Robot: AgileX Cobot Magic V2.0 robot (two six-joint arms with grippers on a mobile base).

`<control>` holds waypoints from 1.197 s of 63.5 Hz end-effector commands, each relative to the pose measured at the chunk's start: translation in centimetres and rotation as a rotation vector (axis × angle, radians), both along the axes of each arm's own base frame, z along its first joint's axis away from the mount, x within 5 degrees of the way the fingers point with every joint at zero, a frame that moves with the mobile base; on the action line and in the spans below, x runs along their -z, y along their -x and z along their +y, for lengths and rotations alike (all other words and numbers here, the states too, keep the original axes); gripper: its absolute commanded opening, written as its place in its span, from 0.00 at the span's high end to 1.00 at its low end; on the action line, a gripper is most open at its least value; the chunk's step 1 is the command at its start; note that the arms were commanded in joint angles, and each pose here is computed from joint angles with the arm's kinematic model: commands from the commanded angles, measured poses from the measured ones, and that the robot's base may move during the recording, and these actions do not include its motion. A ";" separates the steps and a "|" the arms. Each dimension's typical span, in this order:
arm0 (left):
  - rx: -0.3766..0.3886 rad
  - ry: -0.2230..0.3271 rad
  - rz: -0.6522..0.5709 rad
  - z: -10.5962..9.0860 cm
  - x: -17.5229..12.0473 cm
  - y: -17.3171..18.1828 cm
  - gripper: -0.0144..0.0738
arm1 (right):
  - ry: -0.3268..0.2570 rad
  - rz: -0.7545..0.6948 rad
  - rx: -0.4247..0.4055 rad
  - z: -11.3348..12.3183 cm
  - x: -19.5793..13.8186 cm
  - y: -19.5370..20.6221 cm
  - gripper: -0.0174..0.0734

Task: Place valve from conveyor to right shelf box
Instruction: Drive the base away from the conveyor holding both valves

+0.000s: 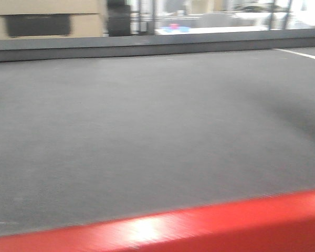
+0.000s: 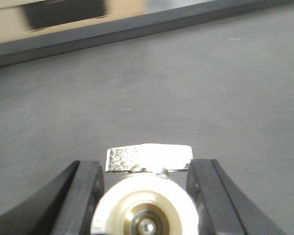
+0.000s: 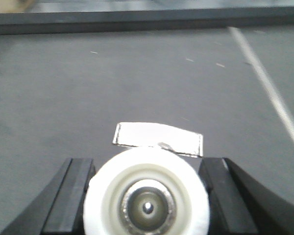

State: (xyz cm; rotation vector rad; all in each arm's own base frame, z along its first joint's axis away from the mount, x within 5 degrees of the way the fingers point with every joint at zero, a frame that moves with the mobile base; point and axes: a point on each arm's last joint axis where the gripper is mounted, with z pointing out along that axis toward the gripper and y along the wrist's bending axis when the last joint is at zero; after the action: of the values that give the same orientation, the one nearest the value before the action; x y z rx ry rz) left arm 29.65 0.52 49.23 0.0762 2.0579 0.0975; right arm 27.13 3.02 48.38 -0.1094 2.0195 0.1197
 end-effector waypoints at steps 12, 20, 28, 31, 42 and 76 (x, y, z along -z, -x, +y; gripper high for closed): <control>0.010 0.009 -0.077 -0.3 -1.1 0.2 0.96 | -0.001 -0.108 0.012 -0.3 -1.6 0.5 0.98; 0.010 0.009 -0.077 -0.3 -1.1 0.2 0.96 | -0.001 -0.108 0.012 -0.3 -1.6 0.5 0.98; 0.010 0.009 -0.077 -0.3 -1.1 0.2 0.96 | -0.001 -0.108 0.012 -0.3 -1.6 0.5 0.98; 0.010 0.009 -0.077 -0.3 -1.1 0.2 0.96 | -0.001 -0.108 0.012 -0.3 -1.6 0.5 0.98; 0.010 0.009 -0.077 -0.3 -1.1 0.2 0.96 | -0.001 -0.108 0.012 -0.3 -1.6 0.5 0.98; 0.010 0.009 -0.077 -0.3 -1.1 0.2 0.96 | -0.001 -0.108 0.012 -0.3 -1.6 0.5 0.98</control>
State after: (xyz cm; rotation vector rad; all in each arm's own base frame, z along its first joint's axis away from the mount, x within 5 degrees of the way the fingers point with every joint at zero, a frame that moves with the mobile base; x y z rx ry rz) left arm 29.65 0.47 49.23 0.0774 2.0578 0.0943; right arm 27.13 3.02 48.40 -0.1092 2.0176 0.1197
